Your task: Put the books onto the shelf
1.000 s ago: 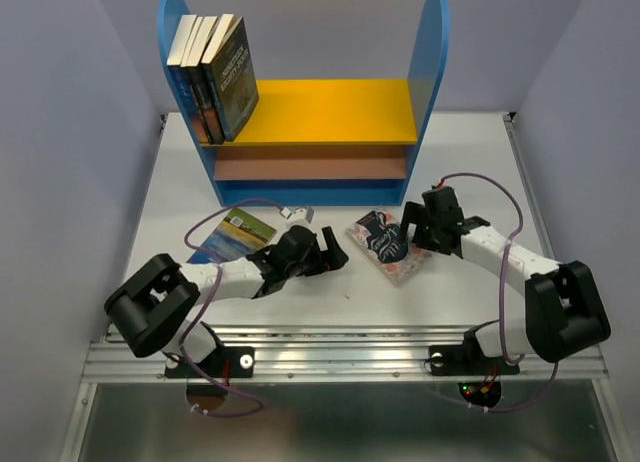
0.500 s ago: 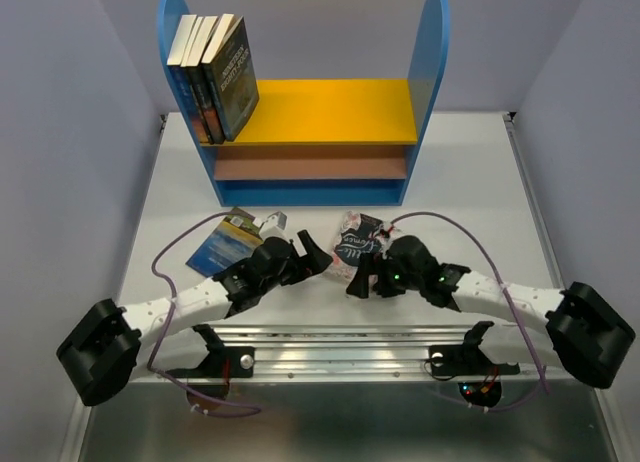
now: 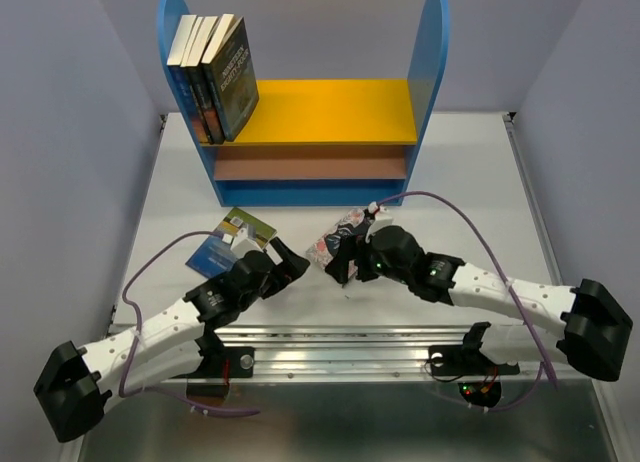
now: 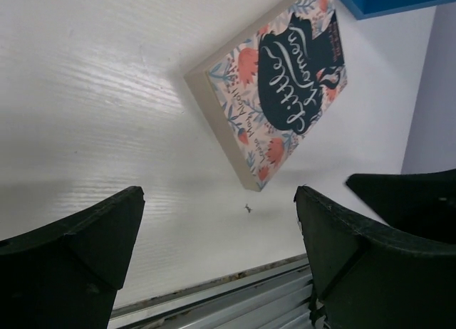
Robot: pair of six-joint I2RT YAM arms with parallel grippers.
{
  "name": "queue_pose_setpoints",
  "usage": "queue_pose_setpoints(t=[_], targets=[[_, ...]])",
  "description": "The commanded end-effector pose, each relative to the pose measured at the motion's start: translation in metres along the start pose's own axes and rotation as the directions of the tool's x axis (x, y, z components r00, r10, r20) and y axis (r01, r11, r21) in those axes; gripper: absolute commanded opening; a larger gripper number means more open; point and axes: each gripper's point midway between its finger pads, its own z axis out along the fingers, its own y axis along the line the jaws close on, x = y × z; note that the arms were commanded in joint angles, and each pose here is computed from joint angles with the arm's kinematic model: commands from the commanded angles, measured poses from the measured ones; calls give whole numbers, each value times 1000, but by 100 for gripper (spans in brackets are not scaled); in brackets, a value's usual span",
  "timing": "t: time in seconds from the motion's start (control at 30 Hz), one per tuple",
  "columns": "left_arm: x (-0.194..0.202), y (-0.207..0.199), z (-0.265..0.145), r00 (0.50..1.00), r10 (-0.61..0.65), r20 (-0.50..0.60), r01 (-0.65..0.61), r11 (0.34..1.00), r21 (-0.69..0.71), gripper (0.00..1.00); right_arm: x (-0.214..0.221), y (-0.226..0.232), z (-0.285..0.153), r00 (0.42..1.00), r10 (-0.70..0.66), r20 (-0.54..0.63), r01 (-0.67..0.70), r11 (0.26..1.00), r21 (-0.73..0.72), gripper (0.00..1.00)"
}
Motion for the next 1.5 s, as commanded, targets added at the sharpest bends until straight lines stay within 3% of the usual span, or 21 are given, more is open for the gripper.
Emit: queue_pose_setpoints(t=[0.0, 0.17, 0.23, 0.4, 0.6, 0.87, 1.2, 1.33, 1.47], targets=[[11, 6, 8, 1000, 1, -28, -1, 1000, -3, 99, -44, -34, -12, 990, -53, 134, 29, 983, 180, 100], [20, 3, 18, 998, 26, -63, -26, 1000, -5, 99, -92, -96, -10, 964, -190, 187, 97, 903, 417, 100], [19, -1, 21, 997, 40, -61, -41, 999, -8, 99, -107, -137, -5, 974, -161, 162, 63, 871, 487, 100], [19, -7, 23, 997, 50, -63, -50, 999, 0, 99, -126, -152, 13, 969, -208, 133, 123, 873, 471, 100], [23, -8, 27, 996, 51, -70, -51, 999, -1, 99, -96, -155, 55, 976, -210, 54, 176, 912, 370, 100], [22, -9, 34, 996, 74, -59, -75, 997, -22, 99, -33, -129, 65, 994, -91, -53, 98, 983, 153, 100], [13, -4, 61, 988, 152, -18, -153, 980, -127, 99, 40, -76, 24, 997, 12, -79, -4, 995, 96, 100], [10, -10, 70, 984, 176, -17, -177, 972, -153, 99, 54, -34, 21, 997, 11, -75, -10, 1000, 15, 100], [-5, -17, 67, 981, 195, 23, -188, 967, -170, 99, 46, -26, 19, 999, 15, -52, -13, 999, 51, 100]])
